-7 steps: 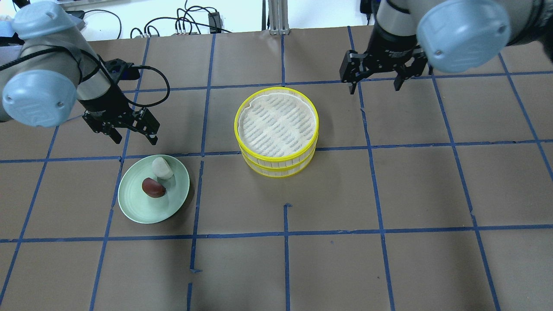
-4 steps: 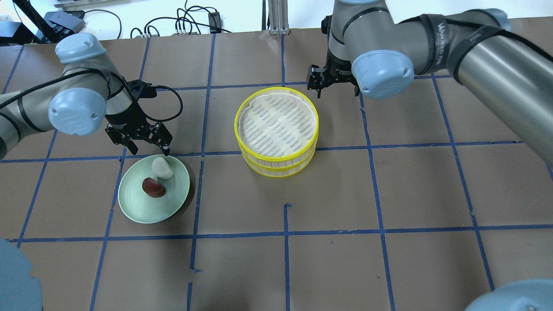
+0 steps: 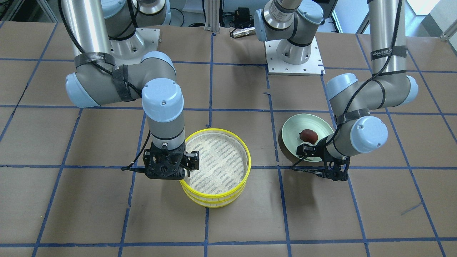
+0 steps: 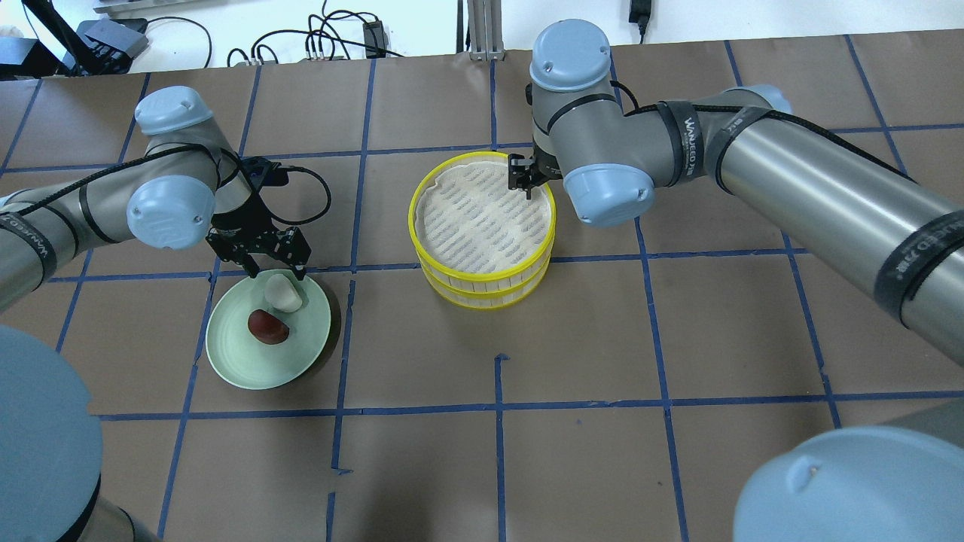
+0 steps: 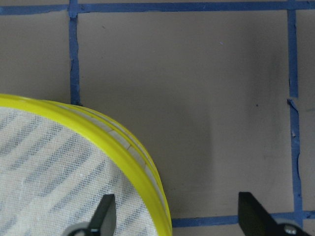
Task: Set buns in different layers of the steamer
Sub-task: 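Grasp white bun with left gripper and lift while right gripper grips top steamer rim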
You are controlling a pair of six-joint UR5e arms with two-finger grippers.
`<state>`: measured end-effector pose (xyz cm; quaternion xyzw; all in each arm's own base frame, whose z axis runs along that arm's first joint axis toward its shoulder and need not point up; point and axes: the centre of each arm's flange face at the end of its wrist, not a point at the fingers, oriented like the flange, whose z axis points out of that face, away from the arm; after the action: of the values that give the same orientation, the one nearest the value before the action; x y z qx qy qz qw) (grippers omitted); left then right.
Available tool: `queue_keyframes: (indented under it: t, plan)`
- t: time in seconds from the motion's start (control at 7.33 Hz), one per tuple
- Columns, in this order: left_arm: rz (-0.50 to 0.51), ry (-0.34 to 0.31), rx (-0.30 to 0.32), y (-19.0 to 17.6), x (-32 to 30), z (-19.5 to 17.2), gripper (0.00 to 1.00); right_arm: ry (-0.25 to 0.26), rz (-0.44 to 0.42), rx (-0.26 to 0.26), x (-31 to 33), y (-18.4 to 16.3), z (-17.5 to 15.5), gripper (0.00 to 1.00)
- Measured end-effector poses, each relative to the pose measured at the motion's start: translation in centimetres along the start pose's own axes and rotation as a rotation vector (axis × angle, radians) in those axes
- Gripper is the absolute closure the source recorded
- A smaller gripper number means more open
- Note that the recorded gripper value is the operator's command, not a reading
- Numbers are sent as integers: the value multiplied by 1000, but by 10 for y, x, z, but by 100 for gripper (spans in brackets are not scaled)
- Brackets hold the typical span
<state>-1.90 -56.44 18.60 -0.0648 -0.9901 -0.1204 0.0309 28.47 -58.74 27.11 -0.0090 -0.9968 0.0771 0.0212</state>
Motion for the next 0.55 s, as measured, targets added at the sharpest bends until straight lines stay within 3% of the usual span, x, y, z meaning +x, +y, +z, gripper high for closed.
queue_keyframes:
  t: [0.14,0.27,0.41,0.55]
  plan:
    - [-3,3,-12,6,2,7,86,0,-1,-3,-4,3,2,51]
    - [-5,4,-17,11,4,10,95,0,-3,-8,-5,4,5,73]
    - [-6,3,-15,11,4,9,96,-1,-7,-9,-5,5,5,90]
    - [-6,1,-5,11,4,5,96,-2,-9,-10,-5,5,4,92]
